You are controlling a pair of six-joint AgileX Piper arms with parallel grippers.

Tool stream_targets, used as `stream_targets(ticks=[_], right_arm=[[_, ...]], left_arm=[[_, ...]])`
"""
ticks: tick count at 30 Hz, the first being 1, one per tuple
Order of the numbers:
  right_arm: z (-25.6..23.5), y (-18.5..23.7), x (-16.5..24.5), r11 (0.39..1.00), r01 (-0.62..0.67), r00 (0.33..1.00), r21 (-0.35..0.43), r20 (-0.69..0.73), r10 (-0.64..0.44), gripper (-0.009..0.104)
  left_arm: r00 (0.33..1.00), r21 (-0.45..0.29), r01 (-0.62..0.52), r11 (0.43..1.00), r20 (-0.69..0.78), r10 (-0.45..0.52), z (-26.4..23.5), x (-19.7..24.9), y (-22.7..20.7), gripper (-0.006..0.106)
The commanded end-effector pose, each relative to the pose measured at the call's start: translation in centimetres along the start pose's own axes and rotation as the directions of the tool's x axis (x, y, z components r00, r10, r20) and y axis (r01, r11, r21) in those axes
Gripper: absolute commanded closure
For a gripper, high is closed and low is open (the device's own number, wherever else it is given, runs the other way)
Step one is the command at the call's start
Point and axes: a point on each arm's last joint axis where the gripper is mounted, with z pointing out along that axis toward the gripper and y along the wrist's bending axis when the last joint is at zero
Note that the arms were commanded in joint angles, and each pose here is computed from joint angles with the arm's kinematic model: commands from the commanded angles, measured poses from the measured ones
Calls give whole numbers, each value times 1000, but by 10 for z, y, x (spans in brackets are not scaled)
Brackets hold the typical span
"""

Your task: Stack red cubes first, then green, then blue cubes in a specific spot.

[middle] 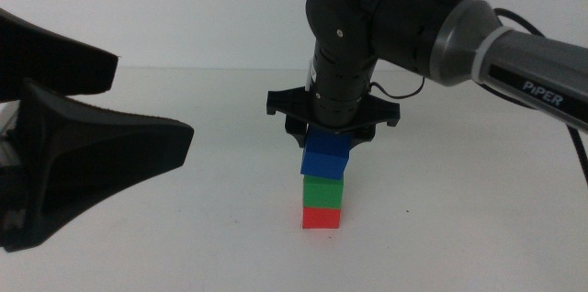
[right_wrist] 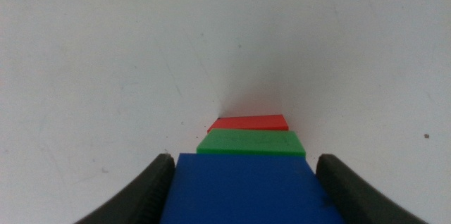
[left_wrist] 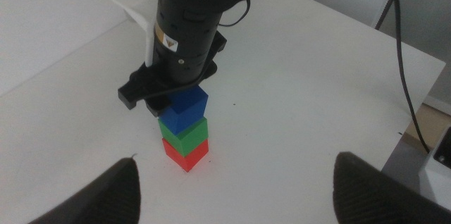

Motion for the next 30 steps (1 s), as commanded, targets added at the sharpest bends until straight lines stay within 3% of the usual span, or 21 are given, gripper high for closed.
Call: stream_targets(ticks=[1, 5, 9, 12, 13, 15, 19, 22, 25, 30], right_arm=[[4, 0, -1, 1000, 10, 1000, 17, 1, -10, 88], [6, 1, -1, 1000, 22, 1000, 22, -2, -22, 86], [6, 0, -1, 999, 41, 999, 25, 0, -41, 74], [6, 0, -1, 999, 41, 999, 25, 1, -41, 54], [6, 0, -1, 999, 42, 999, 26, 2, -42, 38], [6, -1, -3, 999, 44, 999, 24, 1, -44, 23], [-22, -10, -11, 996, 21, 1000, -85, -11, -22, 4], [-67, -33, -22, 980, 53, 998, -190, 42, -46, 2], [-127, -76, -32, 971, 72, 982, -228, 184, -30, 2], [-205, -160, -32, 977, 99, 915, -189, 403, -15, 2]], left_arm=[[1000, 2, -1, 1000, 17, 1, -1, -1, 0, 7], [1000, 2, -1, 1000, 17, 1, -1, -1, 0, 7], [1000, 2, -1, 1000, 17, 1, -1, -1, 0, 7], [1000, 2, -1, 1000, 17, 1, -1, -1, 0, 7], [1000, 2, -1, 1000, 17, 1, -1, -1, 0, 7], [1000, 2, -1, 1000, 17, 1, -1, -1, 0, 7], [1000, 2, -1, 1000, 17, 1, -1, -1, 0, 7], [1000, 2, -1, 1000, 17, 1, -1, -1, 0, 7], [1000, 2, -1, 1000, 17, 1, -1, -1, 0, 7], [1000, 2, -1, 1000, 17, 1, -1, -1, 0, 7]])
